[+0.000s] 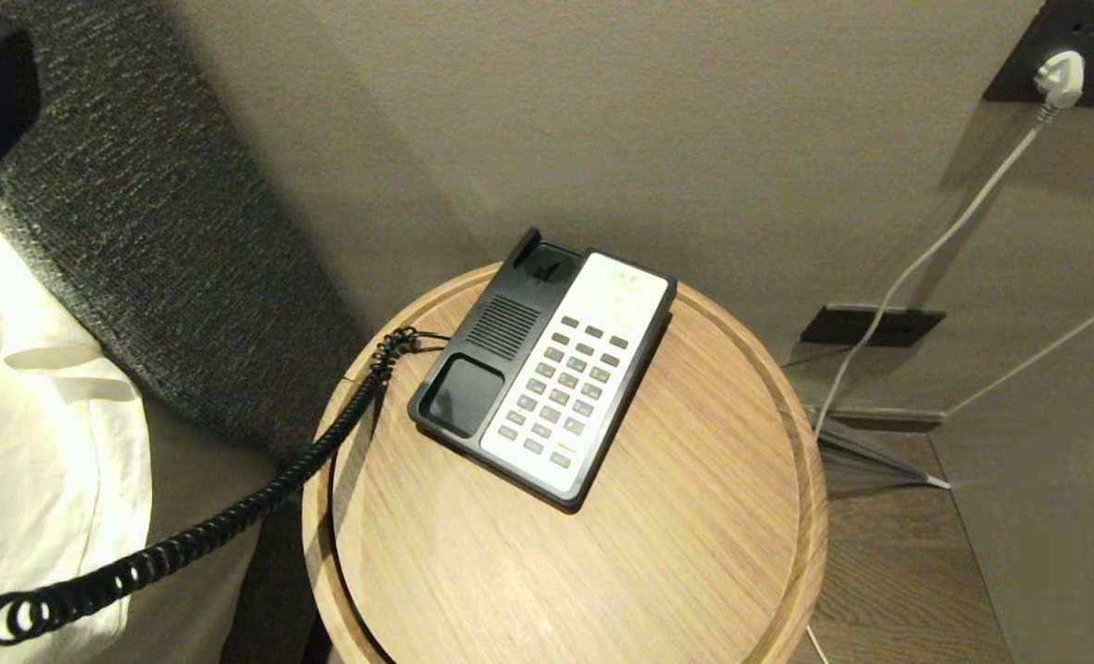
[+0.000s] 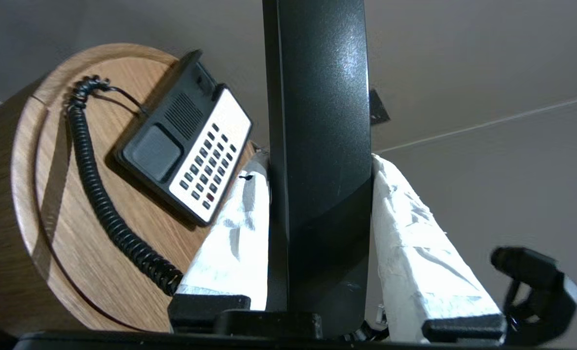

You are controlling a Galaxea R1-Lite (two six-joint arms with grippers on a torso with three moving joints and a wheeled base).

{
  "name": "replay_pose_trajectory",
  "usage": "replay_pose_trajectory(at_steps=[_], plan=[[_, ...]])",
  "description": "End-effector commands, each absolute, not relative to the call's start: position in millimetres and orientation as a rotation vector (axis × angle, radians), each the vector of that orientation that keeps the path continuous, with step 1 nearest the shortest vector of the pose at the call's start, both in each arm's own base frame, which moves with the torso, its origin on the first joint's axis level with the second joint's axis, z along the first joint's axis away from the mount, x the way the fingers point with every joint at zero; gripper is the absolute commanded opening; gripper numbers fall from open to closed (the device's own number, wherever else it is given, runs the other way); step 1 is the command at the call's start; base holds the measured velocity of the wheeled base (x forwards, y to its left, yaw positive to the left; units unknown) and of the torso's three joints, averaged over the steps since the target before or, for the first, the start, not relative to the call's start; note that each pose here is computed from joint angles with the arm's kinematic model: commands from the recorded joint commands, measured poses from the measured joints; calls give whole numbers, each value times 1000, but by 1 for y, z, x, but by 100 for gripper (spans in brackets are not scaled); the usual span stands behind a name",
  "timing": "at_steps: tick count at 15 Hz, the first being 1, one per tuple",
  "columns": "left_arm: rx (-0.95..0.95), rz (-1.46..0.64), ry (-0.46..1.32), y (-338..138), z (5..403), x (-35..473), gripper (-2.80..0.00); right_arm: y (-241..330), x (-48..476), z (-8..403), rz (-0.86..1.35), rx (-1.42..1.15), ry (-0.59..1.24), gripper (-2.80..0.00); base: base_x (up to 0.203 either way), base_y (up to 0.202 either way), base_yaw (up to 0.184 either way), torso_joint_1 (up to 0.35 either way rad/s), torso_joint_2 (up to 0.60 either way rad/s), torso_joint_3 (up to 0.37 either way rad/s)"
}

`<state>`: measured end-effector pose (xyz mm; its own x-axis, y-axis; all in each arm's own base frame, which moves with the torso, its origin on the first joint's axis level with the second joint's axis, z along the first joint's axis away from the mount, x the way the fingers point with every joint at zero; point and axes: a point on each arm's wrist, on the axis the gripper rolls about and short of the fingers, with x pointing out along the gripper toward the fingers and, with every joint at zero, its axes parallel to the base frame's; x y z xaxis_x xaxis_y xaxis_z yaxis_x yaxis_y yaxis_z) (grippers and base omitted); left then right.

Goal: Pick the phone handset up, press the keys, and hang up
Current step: Dial the number

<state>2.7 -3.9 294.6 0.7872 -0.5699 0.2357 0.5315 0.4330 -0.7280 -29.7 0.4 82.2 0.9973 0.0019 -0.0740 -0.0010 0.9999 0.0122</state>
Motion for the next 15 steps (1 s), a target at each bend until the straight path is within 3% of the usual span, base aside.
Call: replay_pose_trajectory(at_steps=[1,5,7,11,15], plan=[[-895,-692,50,-4,295,2,-280,1,-43,114,8,13,-15,-280,0,0,0,0,0,0],[-900,-694,40,-2,295,0,-280,3,-115,194,76,12,-185,-280,0,0,0,0,0,0],[-899,-695,41,-2,295,-1,-280,3,-117,230,96,50,-185,-280,0,0,0,0,0,0],[-901,-701,32,-1,297,-2,-280,3,-9,310,123,140,106,-280,0,0,0,0,0,0],[-899,-705,29,-1,296,-4,-280,7,142,319,82,163,344,-280,0,0,0,0,0,0]])
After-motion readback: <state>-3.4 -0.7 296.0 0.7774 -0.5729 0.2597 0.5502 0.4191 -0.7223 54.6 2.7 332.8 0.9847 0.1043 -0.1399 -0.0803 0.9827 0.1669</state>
